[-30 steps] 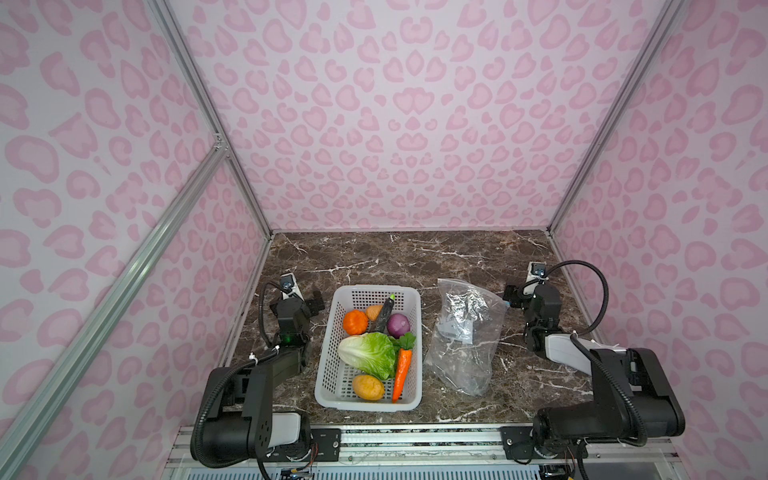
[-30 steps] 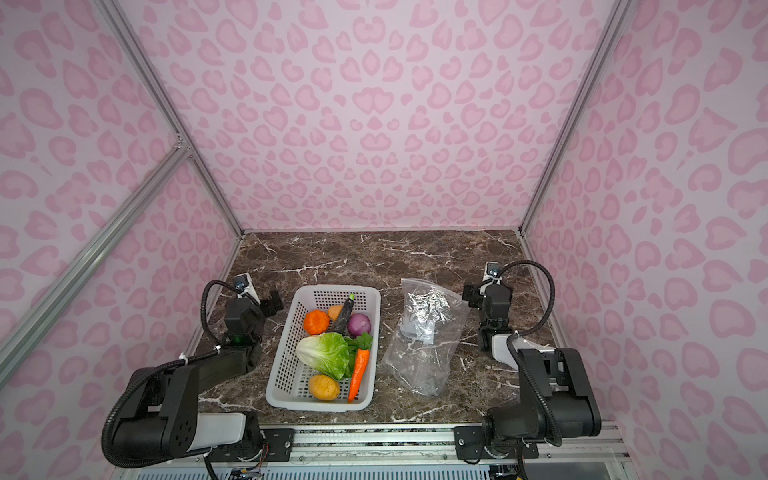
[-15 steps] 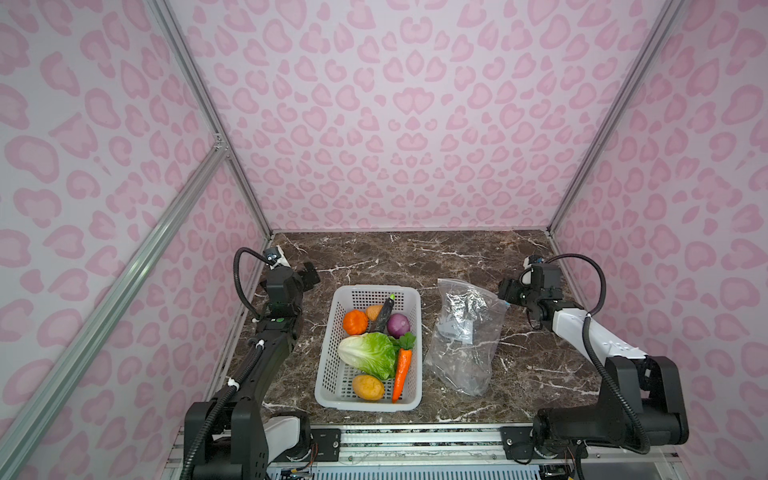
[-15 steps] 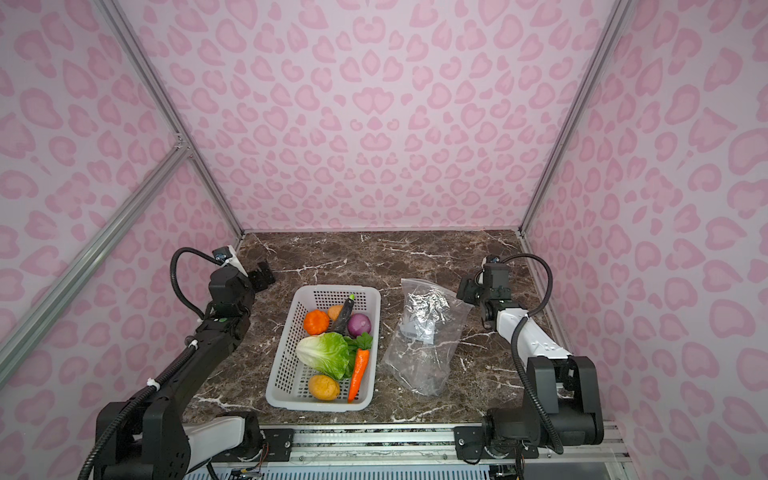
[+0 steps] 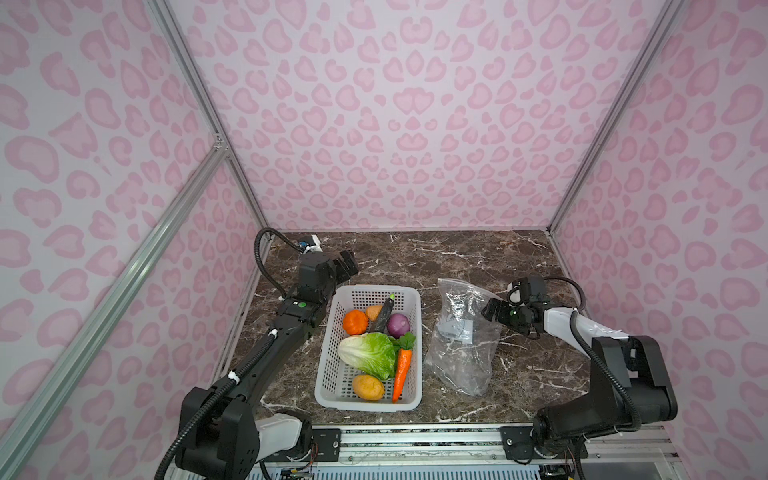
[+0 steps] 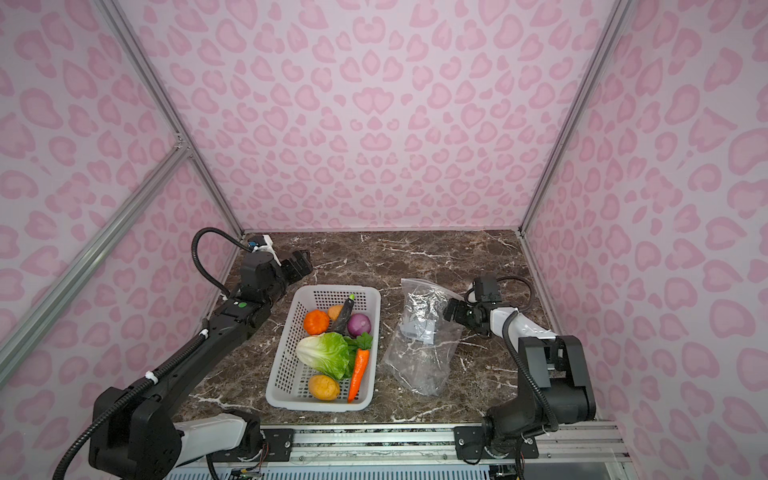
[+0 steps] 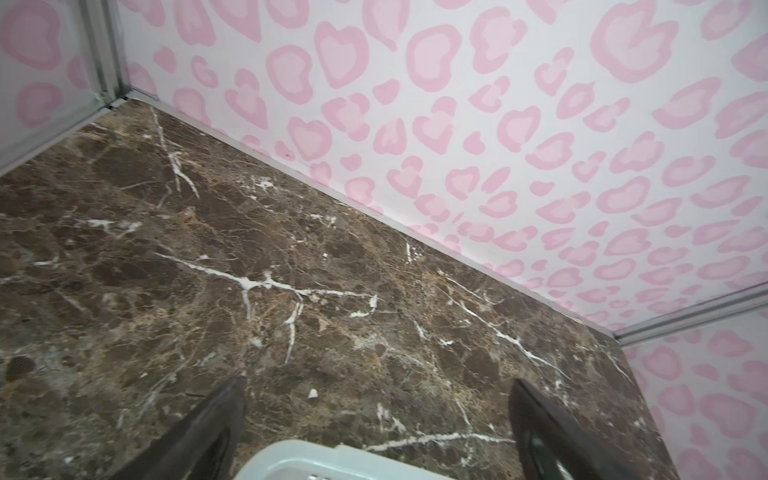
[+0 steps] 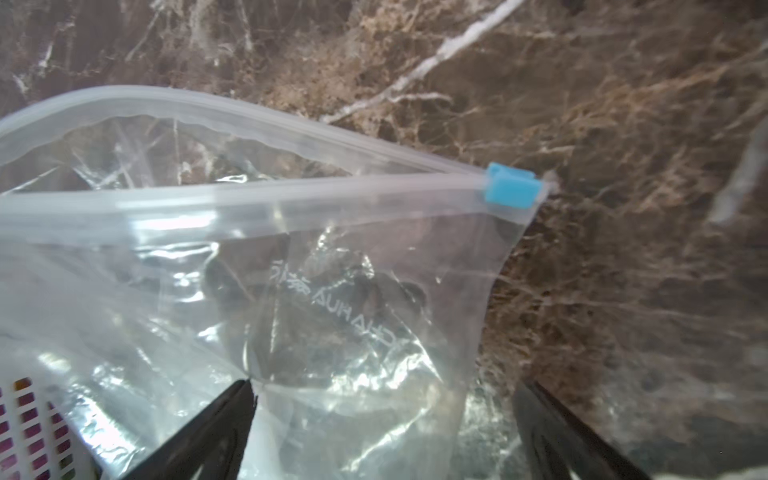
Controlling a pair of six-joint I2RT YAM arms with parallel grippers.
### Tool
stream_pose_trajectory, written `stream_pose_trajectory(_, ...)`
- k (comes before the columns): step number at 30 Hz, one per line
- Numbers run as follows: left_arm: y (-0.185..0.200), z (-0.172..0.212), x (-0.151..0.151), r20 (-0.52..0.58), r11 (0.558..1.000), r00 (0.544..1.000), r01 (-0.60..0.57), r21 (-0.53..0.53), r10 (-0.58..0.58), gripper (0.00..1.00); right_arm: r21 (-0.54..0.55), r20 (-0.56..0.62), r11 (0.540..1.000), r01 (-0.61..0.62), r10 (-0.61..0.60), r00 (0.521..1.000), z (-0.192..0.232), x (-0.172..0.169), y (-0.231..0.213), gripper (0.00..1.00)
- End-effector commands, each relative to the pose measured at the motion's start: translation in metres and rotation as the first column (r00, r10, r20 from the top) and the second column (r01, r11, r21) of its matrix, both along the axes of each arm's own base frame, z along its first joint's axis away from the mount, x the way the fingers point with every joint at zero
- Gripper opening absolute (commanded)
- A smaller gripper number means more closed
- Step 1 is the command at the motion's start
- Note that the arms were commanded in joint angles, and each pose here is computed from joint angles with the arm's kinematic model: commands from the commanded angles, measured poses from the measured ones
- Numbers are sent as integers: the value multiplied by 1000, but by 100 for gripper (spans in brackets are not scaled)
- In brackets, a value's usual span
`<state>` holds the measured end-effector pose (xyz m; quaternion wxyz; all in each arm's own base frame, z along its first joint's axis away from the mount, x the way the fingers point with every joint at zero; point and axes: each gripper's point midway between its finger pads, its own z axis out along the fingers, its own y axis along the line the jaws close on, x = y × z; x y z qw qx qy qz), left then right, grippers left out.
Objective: Place the food in the zip-top bag and seal the zipper
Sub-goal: 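Grasp the clear zip-top bag's top edge with the right gripper while the left reaches over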
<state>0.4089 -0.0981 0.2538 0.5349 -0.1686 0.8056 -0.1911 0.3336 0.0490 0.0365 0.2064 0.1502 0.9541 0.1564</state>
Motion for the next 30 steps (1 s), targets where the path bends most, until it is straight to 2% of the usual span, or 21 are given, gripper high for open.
stream_pose_trajectory(1, -28, 11, -1, -3, 992, 994, 112, -56, -112, 99, -51, -8, 999, 7, -8, 1000, -8, 1, -7, 91)
stream_pose_trajectory(3, -40, 15, -2, -9, 985, 986, 164, -57, -165, 98, -35, 5, 999, -10, 10, 1000, -7, 7, -4, 81)
stream_pose_trajectory(5, -51, 17, -2, -14, 978, 979, 201, -54, -202, 97, -10, 15, 1000, -28, 29, 999, -6, 11, 2, 66)
stream_pose_trajectory(7, -60, 18, -4, -19, 972, 973, 229, -56, -230, 97, 10, 32, 999, -39, 39, 999, -2, 16, 6, 44)
stream_pose_trajectory(9, -70, 20, -6, -23, 965, 966, 254, -70, -256, 96, 14, 51, 999, -44, 43, 998, 3, 19, 8, 15)
stream_pose_trajectory(10, -74, 22, -7, -23, 961, 963, 265, -81, -267, 96, 13, 61, 999, -43, 42, 997, 7, 21, 8, 4)
stream_pose_trajectory(11, -79, 22, -8, -30, 957, 960, 275, -96, -278, 96, 13, 73, 999, -42, 41, 996, 12, 23, 8, 0)
stream_pose_trajectory(16, -115, 37, -14, -48, 908, 927, 352, -227, -372, 91, -14, 189, 998, -66, 68, 980, 58, 41, 11, 0)
stream_pose_trajectory(21, -160, 53, -19, -56, 831, 877, 430, -353, -477, 87, -119, 344, 991, -64, 102, 933, 125, 68, 14, 0)
stream_pose_trajectory(26, -202, 64, -22, -65, 733, 826, 457, -504, -559, 86, -203, 518, 979, -26, 130, 846, 197, 88, 17, 0)
stream_pose_trajectory(30, -233, 67, -28, -77, 659, 781, 465, -592, -620, 86, -272, 633, 962, -5, 183, 753, 227, 88, 28, 0)
